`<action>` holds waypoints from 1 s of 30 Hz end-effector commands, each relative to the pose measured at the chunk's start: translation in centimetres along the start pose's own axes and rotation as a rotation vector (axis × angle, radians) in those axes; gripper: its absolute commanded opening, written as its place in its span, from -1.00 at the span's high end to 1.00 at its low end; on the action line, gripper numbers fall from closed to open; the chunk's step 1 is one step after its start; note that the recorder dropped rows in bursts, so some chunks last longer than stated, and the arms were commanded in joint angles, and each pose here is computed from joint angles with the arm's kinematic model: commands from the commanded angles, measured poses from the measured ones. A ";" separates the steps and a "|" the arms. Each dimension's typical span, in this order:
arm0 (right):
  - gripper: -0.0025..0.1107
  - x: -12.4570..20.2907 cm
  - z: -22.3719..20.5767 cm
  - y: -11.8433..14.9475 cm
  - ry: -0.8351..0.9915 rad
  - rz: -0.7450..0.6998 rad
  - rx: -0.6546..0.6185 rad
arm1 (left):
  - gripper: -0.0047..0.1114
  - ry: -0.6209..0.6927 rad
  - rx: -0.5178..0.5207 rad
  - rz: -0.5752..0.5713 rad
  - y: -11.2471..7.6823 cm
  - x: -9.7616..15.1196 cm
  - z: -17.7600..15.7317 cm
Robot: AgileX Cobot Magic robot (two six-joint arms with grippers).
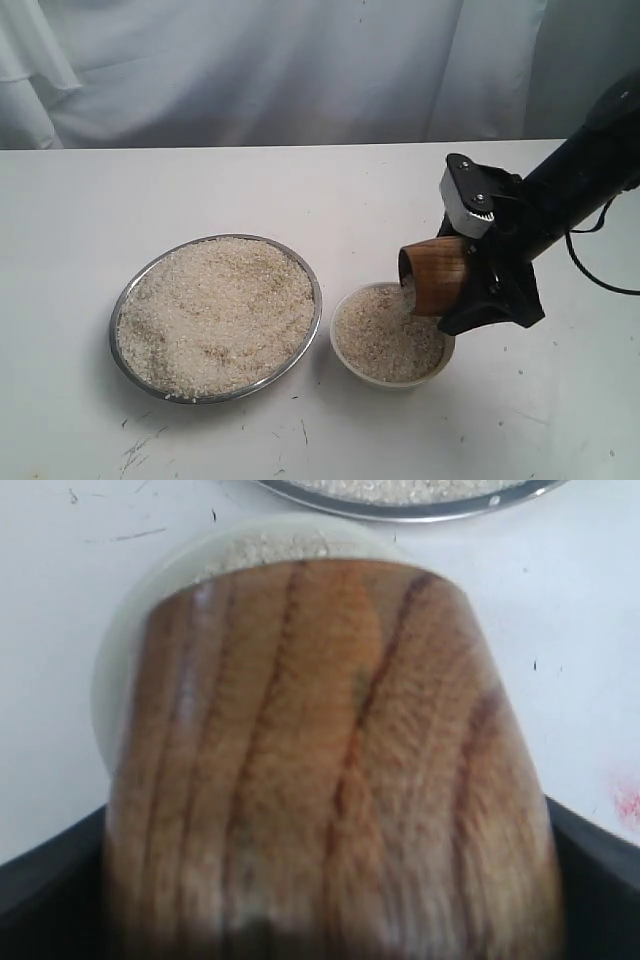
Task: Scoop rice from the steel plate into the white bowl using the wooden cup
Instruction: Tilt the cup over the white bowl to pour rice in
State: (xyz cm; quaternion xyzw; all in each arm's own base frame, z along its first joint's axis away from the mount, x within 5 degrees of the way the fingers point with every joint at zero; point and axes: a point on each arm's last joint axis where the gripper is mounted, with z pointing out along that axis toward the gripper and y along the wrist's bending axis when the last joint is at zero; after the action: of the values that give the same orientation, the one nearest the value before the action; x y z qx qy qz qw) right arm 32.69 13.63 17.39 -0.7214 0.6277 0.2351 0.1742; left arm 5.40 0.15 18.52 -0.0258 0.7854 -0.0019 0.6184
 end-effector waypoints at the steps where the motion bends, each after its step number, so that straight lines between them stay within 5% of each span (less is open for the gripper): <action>1: 0.96 0.2 0.0 0.3 0.011 0.010 0.023 | 0.92 -0.006 0.003 0.001 0.0 0.1 0.0; 30: 0.96 -3.4 0.9 1.7 0.263 -0.068 0.090 | 0.92 -0.006 0.003 0.001 0.0 0.1 0.0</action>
State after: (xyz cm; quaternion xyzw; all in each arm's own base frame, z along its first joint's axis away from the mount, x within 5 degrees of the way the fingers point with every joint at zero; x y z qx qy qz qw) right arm 30.87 16.14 18.27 -0.7584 0.6304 0.1105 0.1231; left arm 5.40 0.15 18.52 -0.0258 0.7854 -0.0019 0.6184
